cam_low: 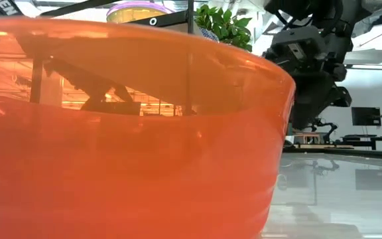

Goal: Place and stack bowls onto a shelf
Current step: Stack the yellow bowl on top of the purple bowl on the shelf

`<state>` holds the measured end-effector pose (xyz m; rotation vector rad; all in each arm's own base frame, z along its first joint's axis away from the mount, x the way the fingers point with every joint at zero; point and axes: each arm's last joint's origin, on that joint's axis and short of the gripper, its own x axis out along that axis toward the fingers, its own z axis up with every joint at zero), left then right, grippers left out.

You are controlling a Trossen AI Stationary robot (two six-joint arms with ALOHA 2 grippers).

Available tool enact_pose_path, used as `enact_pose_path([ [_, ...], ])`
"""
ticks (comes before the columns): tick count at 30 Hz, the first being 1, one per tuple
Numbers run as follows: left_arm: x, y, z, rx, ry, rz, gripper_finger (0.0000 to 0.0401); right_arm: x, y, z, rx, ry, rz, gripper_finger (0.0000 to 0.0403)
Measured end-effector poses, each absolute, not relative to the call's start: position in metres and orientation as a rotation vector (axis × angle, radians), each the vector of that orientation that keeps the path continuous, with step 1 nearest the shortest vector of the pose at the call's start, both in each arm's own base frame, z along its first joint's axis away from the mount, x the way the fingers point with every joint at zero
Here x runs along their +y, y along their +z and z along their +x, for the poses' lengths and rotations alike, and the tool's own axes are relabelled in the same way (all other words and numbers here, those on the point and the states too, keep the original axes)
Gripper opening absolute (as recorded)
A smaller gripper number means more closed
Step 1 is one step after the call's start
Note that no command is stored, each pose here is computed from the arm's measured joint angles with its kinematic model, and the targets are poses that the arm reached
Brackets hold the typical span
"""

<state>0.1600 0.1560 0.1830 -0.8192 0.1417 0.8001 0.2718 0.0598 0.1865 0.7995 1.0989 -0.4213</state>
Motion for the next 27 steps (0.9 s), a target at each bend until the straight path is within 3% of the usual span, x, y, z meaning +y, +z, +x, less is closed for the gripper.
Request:
enact_pose_path([
  [9,0.160,0.165,0.165,0.238,0.812,-0.784,0.0252,0.046,0.183,0.265,1.201,-0.466,0.794,0.0025],
  [14,0.156,0.161,0.168,0.277,0.746,-0.761,0.0252,0.022,0.186,0.276,1.108,-0.401,0.718,0.0025],
  [20,0.159,0.166,0.169,0.222,0.793,-0.727,0.0252,-0.009,0.186,0.291,0.958,-0.432,0.744,0.0025],
  [27,0.177,0.159,0.183,0.252,0.739,-0.765,0.0252,-0.011,0.189,0.294,0.924,-0.414,0.739,0.0025],
])
